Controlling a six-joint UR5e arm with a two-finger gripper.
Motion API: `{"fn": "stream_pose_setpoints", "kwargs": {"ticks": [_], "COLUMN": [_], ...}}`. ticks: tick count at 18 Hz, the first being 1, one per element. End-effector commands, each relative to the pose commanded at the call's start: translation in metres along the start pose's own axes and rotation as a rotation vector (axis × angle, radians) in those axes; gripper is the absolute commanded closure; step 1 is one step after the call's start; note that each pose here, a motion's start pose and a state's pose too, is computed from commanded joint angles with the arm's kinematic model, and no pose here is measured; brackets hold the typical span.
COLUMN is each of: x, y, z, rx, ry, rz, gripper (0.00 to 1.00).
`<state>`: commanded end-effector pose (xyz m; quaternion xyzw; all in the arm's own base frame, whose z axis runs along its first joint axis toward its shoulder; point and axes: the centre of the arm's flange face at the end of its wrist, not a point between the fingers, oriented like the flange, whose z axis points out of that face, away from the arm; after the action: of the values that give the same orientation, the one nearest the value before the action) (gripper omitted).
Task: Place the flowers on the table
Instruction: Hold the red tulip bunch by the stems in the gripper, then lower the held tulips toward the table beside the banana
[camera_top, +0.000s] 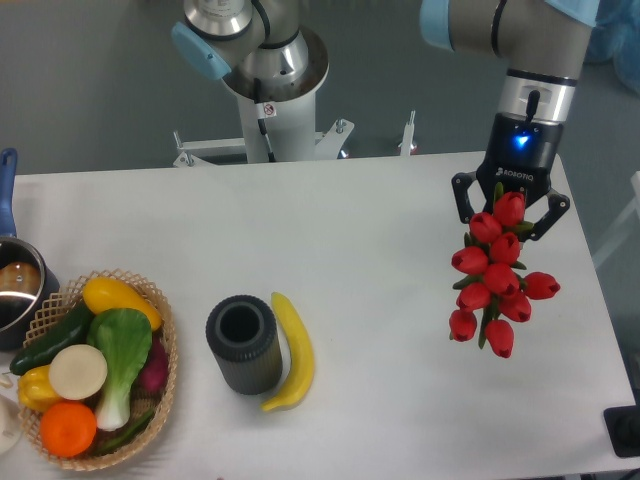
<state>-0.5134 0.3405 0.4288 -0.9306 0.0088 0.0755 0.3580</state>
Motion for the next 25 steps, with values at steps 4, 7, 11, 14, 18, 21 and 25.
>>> {"fn": "stream_pose_setpoints", "kwargs": {"ticks": [4,7,11,14,18,21,25], "x": [-0.002,0.0,0.002,0.005,0.009,0.01,0.032], "y": [-0.003,0.001,0.001,0.006,0.015,0.019,0.017], "z": [-0.002,-0.002,-0.001,0.005,0.013,0.019,0.038], "rx": [0.002,-0.002,-0.003,-0.007,-0.016,-0.049,-0.224], "ry": [-0.004,-0.001,0.002,0.014,0.032,0.033,0.074], "rz": [0.001,-0.006,-0.015,-0.023,-0.03,-0.031,-0.037], "gripper": [0.62,0.62,0.62,0.62,0.62,0.62,0.63]}}
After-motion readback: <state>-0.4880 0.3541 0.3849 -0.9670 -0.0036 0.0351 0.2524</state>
